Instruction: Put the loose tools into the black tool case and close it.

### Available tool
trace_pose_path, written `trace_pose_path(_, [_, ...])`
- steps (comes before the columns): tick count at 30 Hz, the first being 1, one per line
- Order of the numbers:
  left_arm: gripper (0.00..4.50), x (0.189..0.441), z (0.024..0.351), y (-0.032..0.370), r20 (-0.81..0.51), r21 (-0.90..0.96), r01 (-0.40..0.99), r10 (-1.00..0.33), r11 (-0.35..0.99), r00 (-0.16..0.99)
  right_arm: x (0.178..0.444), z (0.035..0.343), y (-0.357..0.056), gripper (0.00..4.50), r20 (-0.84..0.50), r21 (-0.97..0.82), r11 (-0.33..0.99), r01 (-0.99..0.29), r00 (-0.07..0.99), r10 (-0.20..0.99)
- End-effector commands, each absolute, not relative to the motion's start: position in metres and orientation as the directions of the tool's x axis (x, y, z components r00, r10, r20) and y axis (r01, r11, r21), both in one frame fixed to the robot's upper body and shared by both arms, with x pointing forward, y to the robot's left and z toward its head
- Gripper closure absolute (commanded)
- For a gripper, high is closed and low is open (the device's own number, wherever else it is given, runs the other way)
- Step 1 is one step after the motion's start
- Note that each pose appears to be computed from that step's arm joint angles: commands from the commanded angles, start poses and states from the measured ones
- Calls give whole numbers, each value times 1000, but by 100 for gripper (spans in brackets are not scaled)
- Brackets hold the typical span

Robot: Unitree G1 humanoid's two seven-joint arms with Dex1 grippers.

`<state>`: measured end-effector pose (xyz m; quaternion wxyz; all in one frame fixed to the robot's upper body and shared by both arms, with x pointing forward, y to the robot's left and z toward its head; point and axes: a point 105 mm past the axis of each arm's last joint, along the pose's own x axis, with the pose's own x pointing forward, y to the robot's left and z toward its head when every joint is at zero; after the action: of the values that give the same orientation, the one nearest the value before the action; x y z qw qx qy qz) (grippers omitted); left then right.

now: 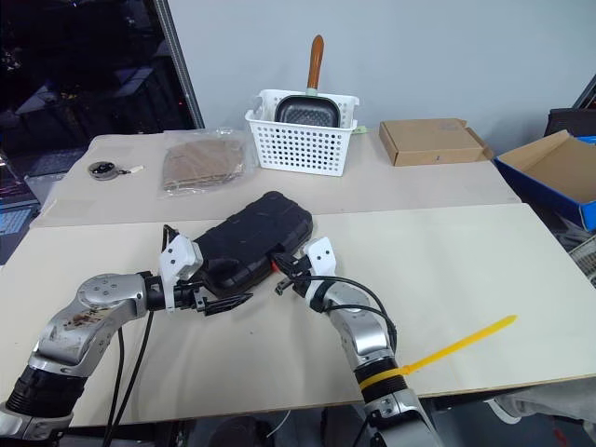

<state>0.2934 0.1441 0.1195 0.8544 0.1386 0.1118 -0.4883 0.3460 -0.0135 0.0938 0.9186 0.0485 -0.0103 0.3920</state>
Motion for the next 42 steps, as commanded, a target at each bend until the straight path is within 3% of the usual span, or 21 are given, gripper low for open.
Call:
trace_pose_path(1, [0, 290, 105, 145, -366, 77, 868, -796, 491, 483, 342, 135, -19, 441, 186, 66, 684, -727, 682, 707])
trace_pose_path(9, [0, 291, 112, 143, -318, 76, 864, -809, 498, 495, 320, 177, -49, 441, 221, 28, 695, -719, 682, 697])
trace_pose_path(16, [0, 293, 107, 143, -329, 86, 862, -802, 500, 498, 307, 128, -77, 441, -107, -41, 674, -737, 674, 731])
trace_pose_path(25, [0, 296, 97, 148, -390, 106, 865, -780, 490, 490, 318, 104, -55, 441, -242, -78, 628, -774, 626, 742])
trace_pose_path(30, [0, 297, 95, 147, -402, 107, 870, -779, 482, 481, 326, 102, -31, 441, -255, -112, 589, -800, 596, 761])
trace_pose_path(34, [0, 296, 95, 147, -406, 107, 871, -779, 479, 478, 331, 116, -18, 441, -192, -119, 584, -803, 595, 780])
trace_pose_path(38, [0, 295, 95, 147, -407, 105, 872, -780, 478, 476, 333, 130, -15, 441, -127, -126, 596, -793, 609, 783])
trace_pose_path(42, [0, 294, 94, 146, -407, 103, 872, -779, 479, 477, 331, 124, -23, 441, -168, -138, 592, -794, 608, 776])
